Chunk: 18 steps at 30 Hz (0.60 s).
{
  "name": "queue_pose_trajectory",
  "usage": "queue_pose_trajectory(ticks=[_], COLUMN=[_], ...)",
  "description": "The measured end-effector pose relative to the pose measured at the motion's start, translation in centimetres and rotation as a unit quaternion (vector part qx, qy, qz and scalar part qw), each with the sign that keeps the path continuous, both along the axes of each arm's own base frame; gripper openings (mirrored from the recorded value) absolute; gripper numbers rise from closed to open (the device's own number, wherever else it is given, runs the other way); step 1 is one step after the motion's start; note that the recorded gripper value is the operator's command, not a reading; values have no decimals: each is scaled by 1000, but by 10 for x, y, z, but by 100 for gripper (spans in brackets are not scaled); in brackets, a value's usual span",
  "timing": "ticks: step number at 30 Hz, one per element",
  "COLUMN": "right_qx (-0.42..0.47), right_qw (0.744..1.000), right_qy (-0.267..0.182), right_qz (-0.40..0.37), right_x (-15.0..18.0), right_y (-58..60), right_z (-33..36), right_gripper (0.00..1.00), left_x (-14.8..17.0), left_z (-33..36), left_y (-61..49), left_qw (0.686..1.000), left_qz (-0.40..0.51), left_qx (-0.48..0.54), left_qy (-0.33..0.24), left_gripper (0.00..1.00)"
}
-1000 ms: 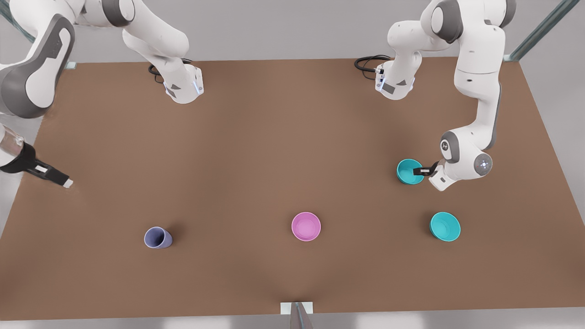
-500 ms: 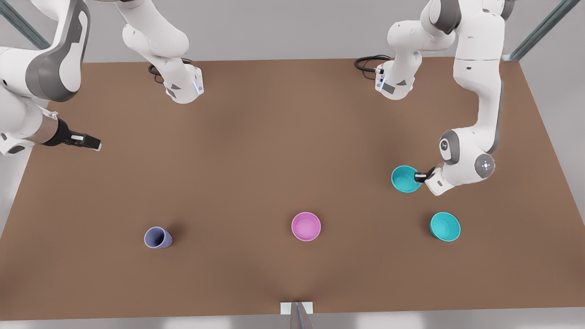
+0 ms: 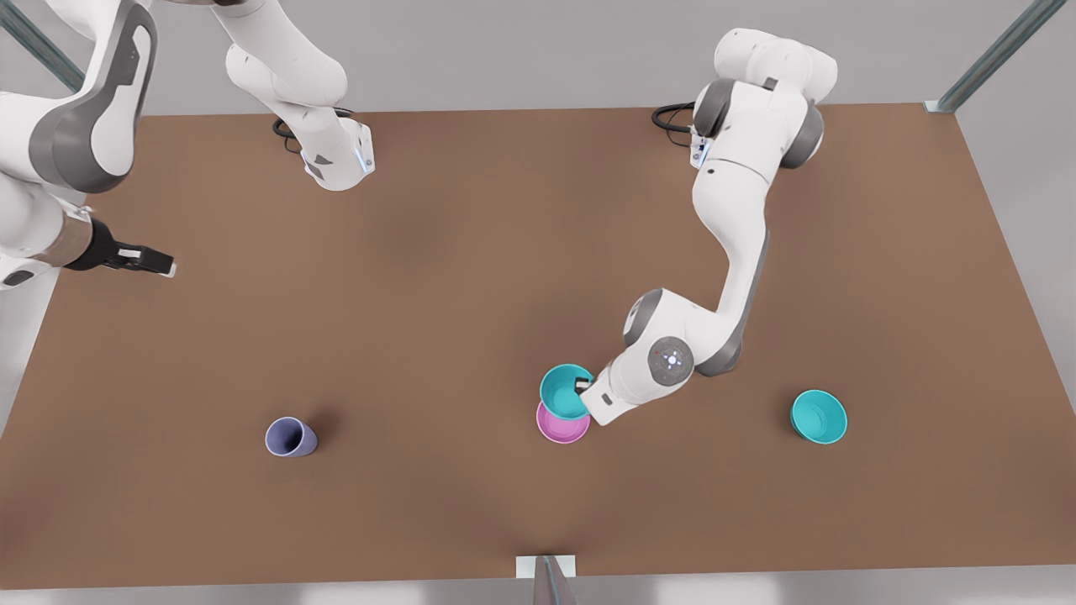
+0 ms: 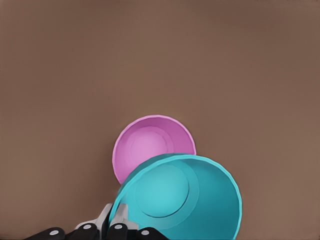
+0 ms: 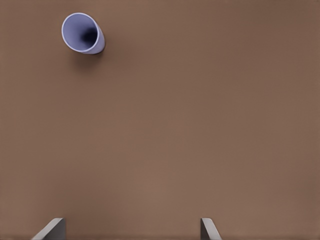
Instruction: Stack the blue bowl on the pink bowl
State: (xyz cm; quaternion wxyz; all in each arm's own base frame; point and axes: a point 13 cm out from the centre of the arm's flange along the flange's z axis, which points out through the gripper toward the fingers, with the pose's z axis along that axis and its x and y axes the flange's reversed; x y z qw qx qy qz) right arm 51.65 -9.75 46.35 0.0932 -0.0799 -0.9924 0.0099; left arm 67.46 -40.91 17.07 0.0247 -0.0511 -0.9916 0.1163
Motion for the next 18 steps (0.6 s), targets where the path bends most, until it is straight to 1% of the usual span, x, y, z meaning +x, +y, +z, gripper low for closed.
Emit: queue_pose_trajectory(ticks=[9,18], right_qx=[4,7], right_qw=[1000,1000], right_qy=[3,7], right_qz=[14,27], right_x=[2,2], right_y=[3,11], right_z=[-4,-8], right_gripper=[100,100], left_x=[10,11], left_z=[-12,-21], left_y=[-7,-7], left_qw=[991,976], left_qz=[134,215], left_qx=[-3,-1], left_qy=[17,33], left_gripper=[21,21])
